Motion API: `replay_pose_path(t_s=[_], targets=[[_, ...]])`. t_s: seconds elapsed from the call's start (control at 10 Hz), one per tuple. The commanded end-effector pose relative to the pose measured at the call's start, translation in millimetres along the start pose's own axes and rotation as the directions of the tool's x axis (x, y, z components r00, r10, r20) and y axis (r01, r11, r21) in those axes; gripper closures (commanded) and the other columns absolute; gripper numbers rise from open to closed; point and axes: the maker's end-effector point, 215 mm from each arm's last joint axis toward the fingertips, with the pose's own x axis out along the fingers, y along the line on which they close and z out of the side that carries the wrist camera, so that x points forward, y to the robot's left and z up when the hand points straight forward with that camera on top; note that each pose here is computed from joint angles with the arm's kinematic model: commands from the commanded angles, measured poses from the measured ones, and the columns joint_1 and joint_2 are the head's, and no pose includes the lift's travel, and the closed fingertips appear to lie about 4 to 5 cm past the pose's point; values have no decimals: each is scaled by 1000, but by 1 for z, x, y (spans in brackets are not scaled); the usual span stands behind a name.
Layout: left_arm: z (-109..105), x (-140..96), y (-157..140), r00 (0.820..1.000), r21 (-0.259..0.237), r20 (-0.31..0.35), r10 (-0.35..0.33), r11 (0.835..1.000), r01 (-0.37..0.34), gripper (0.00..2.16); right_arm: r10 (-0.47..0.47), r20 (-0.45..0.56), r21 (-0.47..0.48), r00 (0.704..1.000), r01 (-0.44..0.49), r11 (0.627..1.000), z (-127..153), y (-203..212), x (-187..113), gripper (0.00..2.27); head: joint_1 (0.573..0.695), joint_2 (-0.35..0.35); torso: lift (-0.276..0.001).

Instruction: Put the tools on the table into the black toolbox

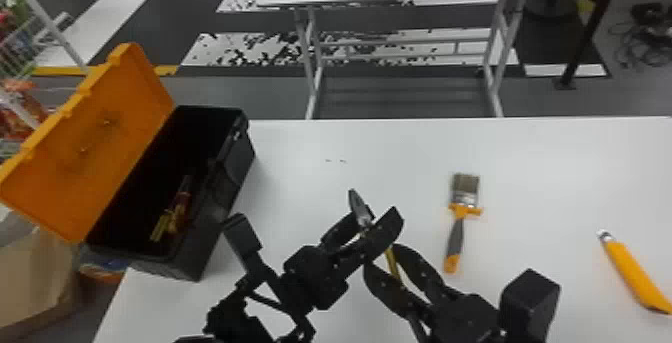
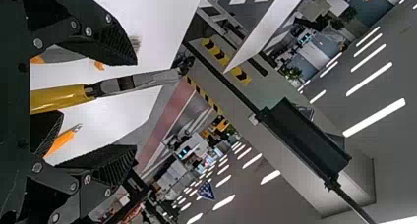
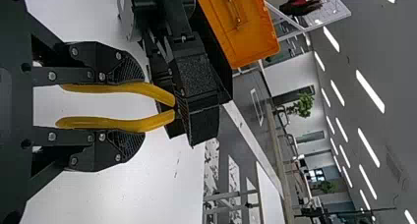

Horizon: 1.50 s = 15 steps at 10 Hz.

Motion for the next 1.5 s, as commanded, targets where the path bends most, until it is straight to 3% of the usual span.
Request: replay_pose_path(t_s=[0.0, 0.4, 0.5, 0.6, 0.7, 0.9, 1.0, 1.4], targets=[[-19, 1, 2, 997, -33, -77, -3, 999, 0, 2138, 0, 4, -1, 1000, 0, 1000, 2, 0, 0, 2250, 695, 159, -75], [-18, -2, -1, 997, -24, -82, -14, 1000, 12, 2135, -4, 10, 1, 1000, 4, 1000, 3, -1, -1, 2236, 695, 142, -75], [-17, -2, -1, 997, -23, -79, -13, 1000, 11, 2135, -2, 39, -3, 999, 2, 1000, 12, 0, -1, 1882, 695, 143, -75], [-17, -4, 1, 997, -23, -80, -10, 1000, 8, 2135, -2, 63, -8, 998, 2, 1000, 17, 1, -3, 917, 695, 143, -75], [-15, -6, 3, 997, -23, -77, -8, 1000, 6, 2138, -6, 70, -7, 998, 7, 1000, 19, 1, -4, 103, 695, 144, -75], [-8, -10, 8, 998, -13, -68, 4, 1000, -5, 2135, -25, 67, 10, 997, 24, 1000, 15, -5, -9, 60, 695, 150, -75], [6, -16, 14, 999, -2, -48, 15, 1000, -15, 2138, -32, 73, 26, 997, 30, 999, 14, -8, -12, 63, 695, 150, -75], [88, -61, 51, 991, 95, 23, 129, 987, -131, 2135, -110, 71, 64, 991, 106, 992, 5, -47, -38, 73, 695, 197, -75]])
